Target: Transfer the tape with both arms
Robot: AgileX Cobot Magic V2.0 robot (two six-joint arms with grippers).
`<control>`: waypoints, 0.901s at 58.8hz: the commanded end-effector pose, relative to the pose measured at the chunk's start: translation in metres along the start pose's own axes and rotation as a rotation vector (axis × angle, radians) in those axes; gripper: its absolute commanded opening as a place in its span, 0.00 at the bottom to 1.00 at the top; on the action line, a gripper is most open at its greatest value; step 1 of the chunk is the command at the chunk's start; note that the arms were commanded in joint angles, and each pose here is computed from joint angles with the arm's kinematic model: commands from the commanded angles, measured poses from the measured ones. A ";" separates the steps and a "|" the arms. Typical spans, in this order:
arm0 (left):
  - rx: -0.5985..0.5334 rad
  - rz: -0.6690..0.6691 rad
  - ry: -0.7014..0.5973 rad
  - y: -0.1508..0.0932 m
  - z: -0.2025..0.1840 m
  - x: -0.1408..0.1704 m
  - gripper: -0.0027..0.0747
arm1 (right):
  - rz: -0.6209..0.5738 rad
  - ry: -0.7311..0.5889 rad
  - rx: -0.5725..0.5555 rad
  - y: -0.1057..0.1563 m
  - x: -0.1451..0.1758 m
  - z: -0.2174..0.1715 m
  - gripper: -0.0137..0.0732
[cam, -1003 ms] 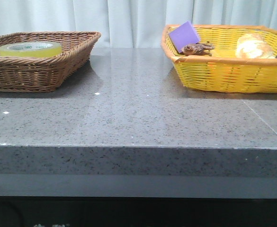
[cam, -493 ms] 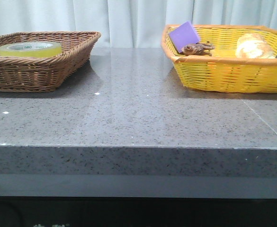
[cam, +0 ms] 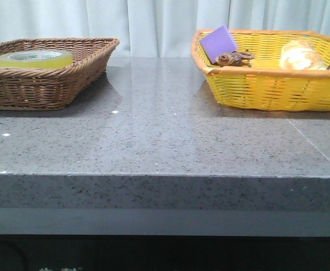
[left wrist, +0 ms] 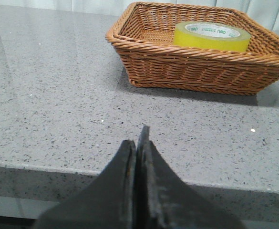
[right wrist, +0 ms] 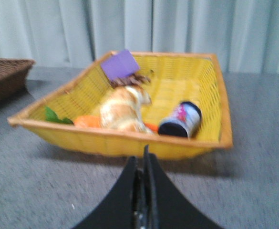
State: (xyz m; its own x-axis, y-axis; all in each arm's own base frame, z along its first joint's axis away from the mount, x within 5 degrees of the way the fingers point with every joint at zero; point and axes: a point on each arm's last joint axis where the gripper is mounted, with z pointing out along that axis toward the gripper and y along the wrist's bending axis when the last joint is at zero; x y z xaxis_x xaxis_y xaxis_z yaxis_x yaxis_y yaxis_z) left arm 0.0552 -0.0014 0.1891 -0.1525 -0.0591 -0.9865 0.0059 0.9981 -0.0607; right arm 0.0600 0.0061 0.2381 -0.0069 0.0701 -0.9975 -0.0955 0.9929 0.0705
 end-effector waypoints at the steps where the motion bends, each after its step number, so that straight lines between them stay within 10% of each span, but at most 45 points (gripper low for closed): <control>1: 0.001 -0.019 -0.063 0.001 0.002 0.005 0.01 | 0.024 -0.079 0.037 -0.003 0.005 -0.002 0.05; 53: 0.001 -0.019 -0.062 0.001 0.002 0.005 0.01 | 0.038 -0.062 0.065 -0.006 0.029 -0.007 0.05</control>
State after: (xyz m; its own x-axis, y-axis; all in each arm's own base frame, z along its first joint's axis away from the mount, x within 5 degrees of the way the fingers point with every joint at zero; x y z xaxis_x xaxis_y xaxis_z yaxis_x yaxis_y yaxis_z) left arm 0.0552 -0.0014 0.1891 -0.1525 -0.0591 -0.9865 0.0059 0.9981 -0.0607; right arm 0.0565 0.0030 0.1916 -0.0742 0.1057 -0.9916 -0.0339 0.9935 0.1085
